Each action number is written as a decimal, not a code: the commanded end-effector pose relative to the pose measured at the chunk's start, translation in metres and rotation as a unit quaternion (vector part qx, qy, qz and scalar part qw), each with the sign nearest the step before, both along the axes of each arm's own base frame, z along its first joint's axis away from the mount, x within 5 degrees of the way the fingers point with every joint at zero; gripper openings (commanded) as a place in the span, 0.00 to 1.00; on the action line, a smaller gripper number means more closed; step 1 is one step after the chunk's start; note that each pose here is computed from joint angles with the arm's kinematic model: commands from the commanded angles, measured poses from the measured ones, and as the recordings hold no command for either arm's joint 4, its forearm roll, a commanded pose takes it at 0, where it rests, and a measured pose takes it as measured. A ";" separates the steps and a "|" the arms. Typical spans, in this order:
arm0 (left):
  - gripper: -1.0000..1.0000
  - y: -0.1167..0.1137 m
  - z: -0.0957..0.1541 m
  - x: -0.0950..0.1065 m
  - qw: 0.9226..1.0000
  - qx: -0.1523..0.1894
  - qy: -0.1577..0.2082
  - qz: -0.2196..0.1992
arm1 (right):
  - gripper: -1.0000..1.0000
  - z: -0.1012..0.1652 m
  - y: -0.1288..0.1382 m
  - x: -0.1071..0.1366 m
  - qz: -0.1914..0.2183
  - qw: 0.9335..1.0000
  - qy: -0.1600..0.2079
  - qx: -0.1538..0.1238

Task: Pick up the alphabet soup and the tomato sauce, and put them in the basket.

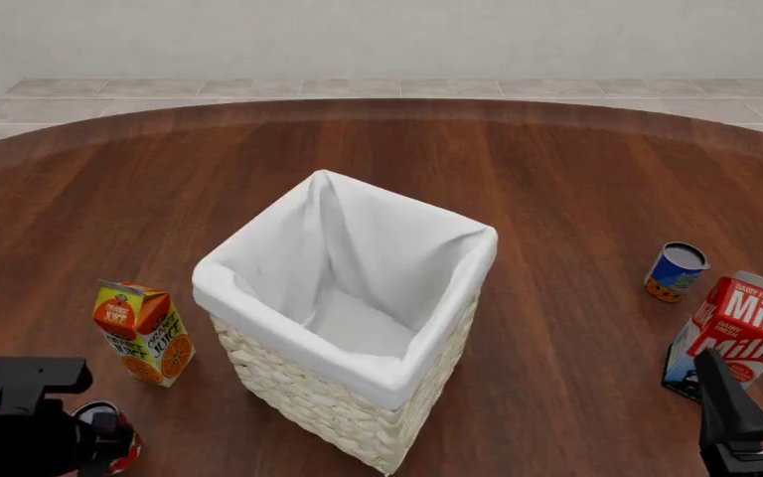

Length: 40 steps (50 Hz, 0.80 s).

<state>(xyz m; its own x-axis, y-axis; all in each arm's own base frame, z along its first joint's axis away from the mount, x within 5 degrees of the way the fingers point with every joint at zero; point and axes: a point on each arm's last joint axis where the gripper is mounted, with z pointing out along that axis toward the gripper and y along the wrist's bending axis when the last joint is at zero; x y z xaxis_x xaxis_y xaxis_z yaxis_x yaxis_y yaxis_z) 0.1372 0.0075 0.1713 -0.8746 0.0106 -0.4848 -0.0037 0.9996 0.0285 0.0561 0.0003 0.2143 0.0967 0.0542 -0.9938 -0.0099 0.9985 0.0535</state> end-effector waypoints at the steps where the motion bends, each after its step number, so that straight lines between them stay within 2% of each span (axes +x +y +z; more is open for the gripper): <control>1: 0.00 -0.003 0.005 -0.002 1.000 0.003 -0.010 -0.017 | 1.00 0.000 0.000 0.000 0.000 1.000 0.000 0.000; 19: 0.00 0.002 0.008 0.000 1.000 0.009 -0.009 -0.008 | 1.00 0.000 0.000 0.000 0.000 1.000 0.000 0.000; 40: 0.00 0.006 0.033 0.003 1.000 0.018 -0.024 -0.007 | 1.00 0.000 0.000 0.000 0.001 1.000 0.000 -0.001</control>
